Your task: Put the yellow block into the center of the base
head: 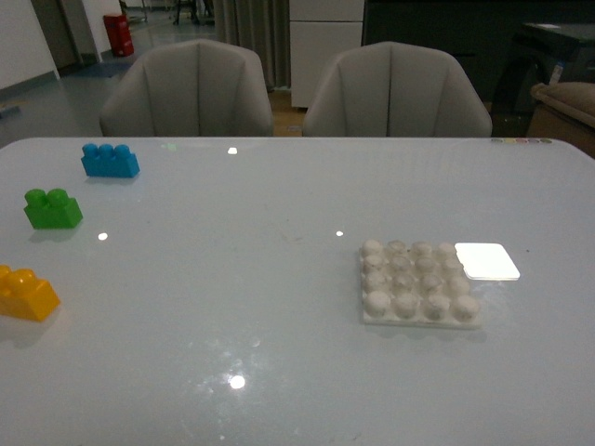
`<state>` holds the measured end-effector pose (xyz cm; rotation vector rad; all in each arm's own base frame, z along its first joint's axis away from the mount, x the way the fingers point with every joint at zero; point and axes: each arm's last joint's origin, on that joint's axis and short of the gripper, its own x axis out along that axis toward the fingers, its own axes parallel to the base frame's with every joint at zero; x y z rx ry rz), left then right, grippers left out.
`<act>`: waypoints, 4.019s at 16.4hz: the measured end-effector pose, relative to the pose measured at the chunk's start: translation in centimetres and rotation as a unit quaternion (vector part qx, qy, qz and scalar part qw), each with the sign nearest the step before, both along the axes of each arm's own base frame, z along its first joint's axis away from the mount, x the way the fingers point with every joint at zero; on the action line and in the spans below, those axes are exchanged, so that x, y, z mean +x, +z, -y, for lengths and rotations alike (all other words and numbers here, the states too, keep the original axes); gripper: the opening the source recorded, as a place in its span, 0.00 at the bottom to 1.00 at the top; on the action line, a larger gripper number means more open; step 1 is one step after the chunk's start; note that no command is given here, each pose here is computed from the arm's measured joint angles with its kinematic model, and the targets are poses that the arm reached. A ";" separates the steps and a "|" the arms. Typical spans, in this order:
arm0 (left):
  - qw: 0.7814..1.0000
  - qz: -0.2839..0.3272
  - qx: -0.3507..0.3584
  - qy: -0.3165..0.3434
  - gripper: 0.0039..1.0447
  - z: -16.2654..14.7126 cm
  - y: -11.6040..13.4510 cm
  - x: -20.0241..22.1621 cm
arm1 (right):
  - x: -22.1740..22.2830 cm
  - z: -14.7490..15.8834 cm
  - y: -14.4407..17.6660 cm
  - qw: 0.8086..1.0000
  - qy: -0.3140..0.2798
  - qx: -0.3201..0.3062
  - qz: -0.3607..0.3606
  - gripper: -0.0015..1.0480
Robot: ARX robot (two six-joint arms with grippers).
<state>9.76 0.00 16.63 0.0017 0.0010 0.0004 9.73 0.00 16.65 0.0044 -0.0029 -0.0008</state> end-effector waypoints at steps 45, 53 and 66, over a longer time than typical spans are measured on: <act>1.000 0.000 0.000 0.000 0.94 0.0 0.0 0.0 | 31.2 -2.2 -2.4 0.912 0.008 0.029 -0.410 0.94; 1.000 0.000 0.000 0.000 0.94 0.0 0.0 0.0 | 33.1 -5.5 -7.8 0.862 0.023 0.070 -0.502 0.94; 1.000 0.000 0.000 0.000 0.94 0.0 0.0 0.0 | 34.9 -7.3 -9.3 0.853 0.013 0.092 -0.514 0.94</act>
